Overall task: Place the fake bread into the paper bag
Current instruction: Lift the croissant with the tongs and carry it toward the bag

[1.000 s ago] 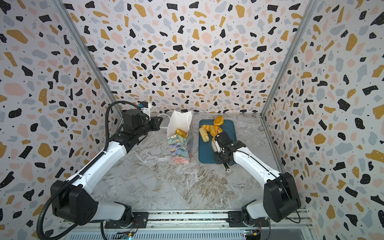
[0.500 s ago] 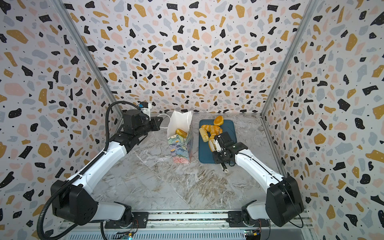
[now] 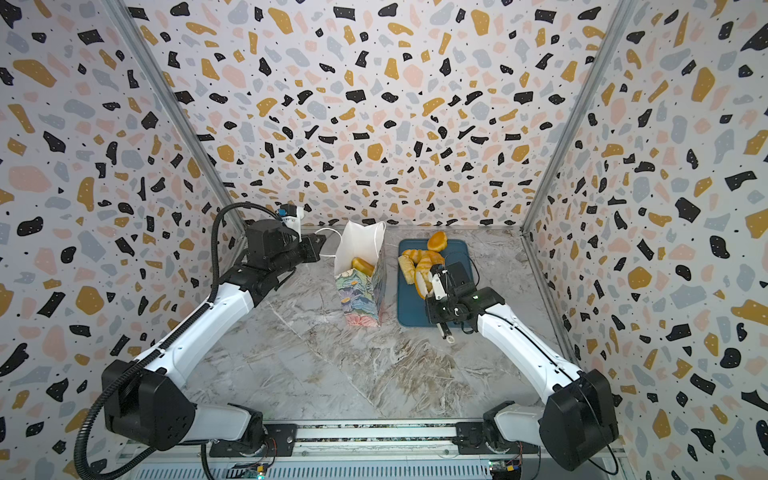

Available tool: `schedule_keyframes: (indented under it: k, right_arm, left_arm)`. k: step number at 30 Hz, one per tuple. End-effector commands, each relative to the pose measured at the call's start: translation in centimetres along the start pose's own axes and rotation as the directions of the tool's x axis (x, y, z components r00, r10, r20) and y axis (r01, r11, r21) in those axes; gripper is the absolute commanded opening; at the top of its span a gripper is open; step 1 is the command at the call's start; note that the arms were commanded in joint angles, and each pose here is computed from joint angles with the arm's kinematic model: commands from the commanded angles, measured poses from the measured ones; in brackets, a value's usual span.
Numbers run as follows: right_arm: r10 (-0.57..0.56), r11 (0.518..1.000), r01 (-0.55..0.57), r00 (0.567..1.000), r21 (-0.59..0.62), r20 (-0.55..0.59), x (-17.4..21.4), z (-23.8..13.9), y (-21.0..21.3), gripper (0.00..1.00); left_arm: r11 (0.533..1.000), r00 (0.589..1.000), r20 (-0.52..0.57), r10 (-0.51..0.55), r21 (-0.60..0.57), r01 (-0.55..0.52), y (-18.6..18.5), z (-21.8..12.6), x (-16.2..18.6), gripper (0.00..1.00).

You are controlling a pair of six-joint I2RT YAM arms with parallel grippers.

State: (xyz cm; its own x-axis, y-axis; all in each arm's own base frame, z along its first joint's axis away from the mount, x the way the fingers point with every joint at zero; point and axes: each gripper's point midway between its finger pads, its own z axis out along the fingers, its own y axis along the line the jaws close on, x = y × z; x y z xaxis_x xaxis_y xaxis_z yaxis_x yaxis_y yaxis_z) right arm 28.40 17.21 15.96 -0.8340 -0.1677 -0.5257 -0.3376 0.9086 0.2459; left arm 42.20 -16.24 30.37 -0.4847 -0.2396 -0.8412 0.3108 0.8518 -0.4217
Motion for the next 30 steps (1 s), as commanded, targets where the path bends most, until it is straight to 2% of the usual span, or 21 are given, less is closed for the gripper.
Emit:
schedule_keyframes:
  k: [1,13,30]
  right_arm:
    - [-0.001,0.999,0.007,0.991,-0.046,0.133,-3.5,-2.8,1.5,0.08]
    - [-0.017,0.993,0.044,0.969,-0.106,0.246,-7.2,-6.0,3.5,0.08]
    - [0.005,0.977,0.088,0.904,-0.196,0.428,-12.0,-12.5,6.4,0.08]
  left_arm:
    - [1.0,1.0,0.014,0.006,0.006,-0.006,0.1,0.3,-0.1,0.0]
    - [1.0,1.0,0.015,0.011,0.0,-0.011,0.3,0.2,-0.2,0.0]
    - [1.0,1.0,0.005,0.008,0.005,-0.008,0.3,0.5,-0.1,0.0]
